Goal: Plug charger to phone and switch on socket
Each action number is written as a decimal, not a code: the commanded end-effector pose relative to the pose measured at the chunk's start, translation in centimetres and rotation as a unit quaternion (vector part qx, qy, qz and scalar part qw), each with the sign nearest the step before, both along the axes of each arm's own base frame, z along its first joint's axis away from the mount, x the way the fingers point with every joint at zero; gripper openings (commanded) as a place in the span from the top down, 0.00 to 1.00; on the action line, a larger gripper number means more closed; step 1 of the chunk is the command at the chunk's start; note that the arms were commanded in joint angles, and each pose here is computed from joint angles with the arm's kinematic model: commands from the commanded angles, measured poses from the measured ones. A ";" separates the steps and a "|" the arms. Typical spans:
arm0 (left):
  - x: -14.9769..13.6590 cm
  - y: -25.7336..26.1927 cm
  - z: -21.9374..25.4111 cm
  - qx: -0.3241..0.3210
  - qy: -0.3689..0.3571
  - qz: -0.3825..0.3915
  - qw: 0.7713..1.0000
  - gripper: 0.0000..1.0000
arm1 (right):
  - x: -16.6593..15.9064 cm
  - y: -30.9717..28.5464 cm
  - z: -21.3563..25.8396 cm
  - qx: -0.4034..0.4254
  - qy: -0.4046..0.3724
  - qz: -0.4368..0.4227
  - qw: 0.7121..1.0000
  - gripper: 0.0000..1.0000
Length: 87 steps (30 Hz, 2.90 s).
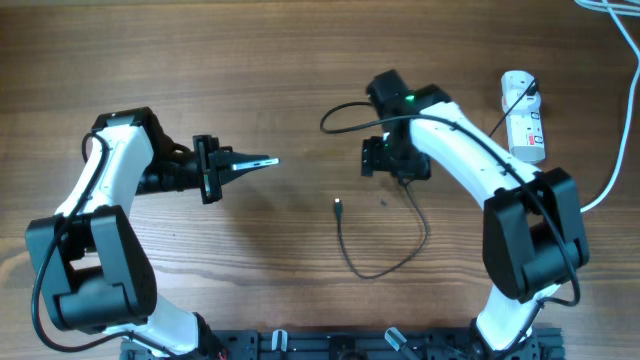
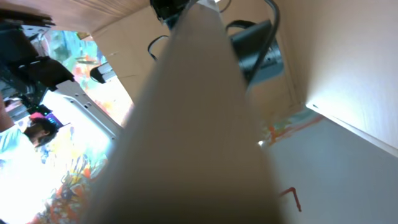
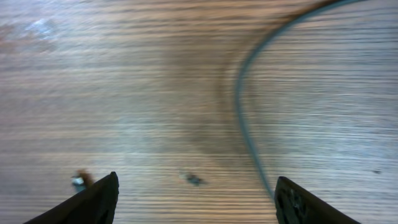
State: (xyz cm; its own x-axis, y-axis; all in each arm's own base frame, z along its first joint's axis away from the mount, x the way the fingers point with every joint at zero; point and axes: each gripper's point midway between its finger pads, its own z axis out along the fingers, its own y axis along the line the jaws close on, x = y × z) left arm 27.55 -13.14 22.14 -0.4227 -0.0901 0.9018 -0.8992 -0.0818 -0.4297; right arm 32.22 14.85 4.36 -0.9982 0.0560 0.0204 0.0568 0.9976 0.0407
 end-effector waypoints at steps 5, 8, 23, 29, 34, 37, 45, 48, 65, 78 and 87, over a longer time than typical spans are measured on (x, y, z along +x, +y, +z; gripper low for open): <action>0.4 0.1 1.6 -0.022 -0.030 0.022 0.999 0.96 | -1.2 0.4 0.1 0.009 0.020 0.028 0.999 0.20; 0.4 0.1 1.6 -0.022 -0.030 0.022 0.999 0.96 | -2.7 2.6 0.4 0.062 0.048 0.059 0.995 0.20; 2.0 3.8 1.4 -0.016 -0.045 0.084 0.995 0.96 | -9.5 9.4 -4.6 -0.011 0.001 0.125 0.992 0.48; 1.3 3.6 0.1 0.019 -0.048 0.057 0.997 0.96 | -8.3 8.3 -4.6 -0.044 -0.028 0.112 0.992 0.65; 1.2 3.6 0.0 0.035 -0.121 0.049 0.991 0.96 | -6.9 8.7 -4.6 -0.042 -0.059 0.109 0.991 0.65; 0.8 3.6 -1.0 0.072 -0.208 0.021 0.975 0.96 | -6.7 7.8 -4.5 -0.065 -0.064 0.113 0.989 0.65; 1.0 5.1 -6.5 0.208 -0.292 -0.069 0.931 0.96 | -6.4 4.8 -4.3 -0.110 -0.050 0.104 0.987 0.64; 1.8 5.9 -7.9 0.248 -0.321 -0.083 0.911 0.96 | -6.3 4.6 -4.5 -0.092 -0.035 0.116 0.988 0.64; 4.6 9.1 -11.6 0.375 -0.366 -0.115 0.844 0.96 | -8.2 8.6 -4.6 0.028 0.019 0.119 0.992 0.53; 7.2 9.9 -11.5 0.397 -0.360 -0.067 0.842 0.96 | -8.6 8.7 -5.4 0.039 0.024 0.070 0.996 0.71; 7.6 10.0 -11.5 0.399 -0.367 -0.064 0.838 0.96 | -9.0 9.6 -5.3 0.063 0.037 0.060 0.996 0.96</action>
